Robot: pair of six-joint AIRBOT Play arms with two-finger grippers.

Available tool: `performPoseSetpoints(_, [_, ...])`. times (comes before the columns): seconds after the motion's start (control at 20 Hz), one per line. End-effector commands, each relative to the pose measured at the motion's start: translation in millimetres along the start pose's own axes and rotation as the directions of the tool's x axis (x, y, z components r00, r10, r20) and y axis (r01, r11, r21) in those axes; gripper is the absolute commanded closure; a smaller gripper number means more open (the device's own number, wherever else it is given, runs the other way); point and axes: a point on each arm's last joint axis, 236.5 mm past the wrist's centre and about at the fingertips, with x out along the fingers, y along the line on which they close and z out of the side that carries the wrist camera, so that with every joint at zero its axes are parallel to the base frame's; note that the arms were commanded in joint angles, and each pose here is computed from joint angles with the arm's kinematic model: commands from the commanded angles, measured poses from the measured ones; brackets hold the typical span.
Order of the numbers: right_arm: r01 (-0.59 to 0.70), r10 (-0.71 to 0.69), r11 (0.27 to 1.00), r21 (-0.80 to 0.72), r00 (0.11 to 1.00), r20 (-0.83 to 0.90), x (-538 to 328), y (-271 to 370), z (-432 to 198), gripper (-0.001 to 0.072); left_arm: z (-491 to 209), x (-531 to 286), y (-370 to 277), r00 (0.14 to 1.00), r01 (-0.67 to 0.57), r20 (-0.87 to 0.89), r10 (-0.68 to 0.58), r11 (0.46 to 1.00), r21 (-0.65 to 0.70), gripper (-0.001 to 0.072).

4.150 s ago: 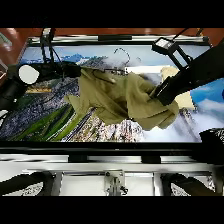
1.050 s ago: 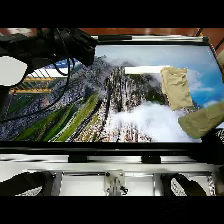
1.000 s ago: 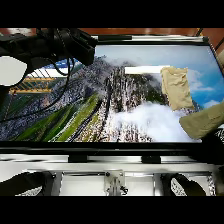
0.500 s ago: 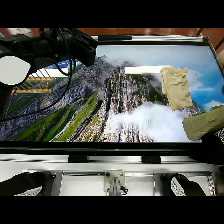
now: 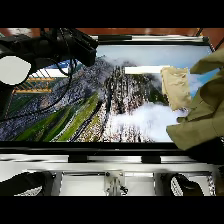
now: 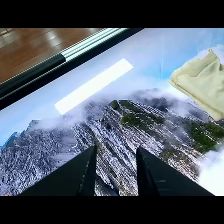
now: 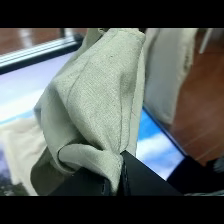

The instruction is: Fold the shirts.

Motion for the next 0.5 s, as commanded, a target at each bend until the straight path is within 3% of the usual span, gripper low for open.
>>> performPoseSetpoints(0.0, [0.140, -0.140, 0.990, -0.037, 0.990, 0.004, -12, -37, -2, 0.0648, 0, 0, 0, 1.000, 0.000, 0.000, 0.000, 1.000, 0.000, 0.0377])
performPoseSetpoints(0.45, [0.349, -0.347, 0.936, -0.043, 0.937, 0.041, -11, -81, 10, 0.0648, 0, 0, 0, 1.000, 0.000, 0.000, 0.000, 1.000, 0.000, 0.0377])
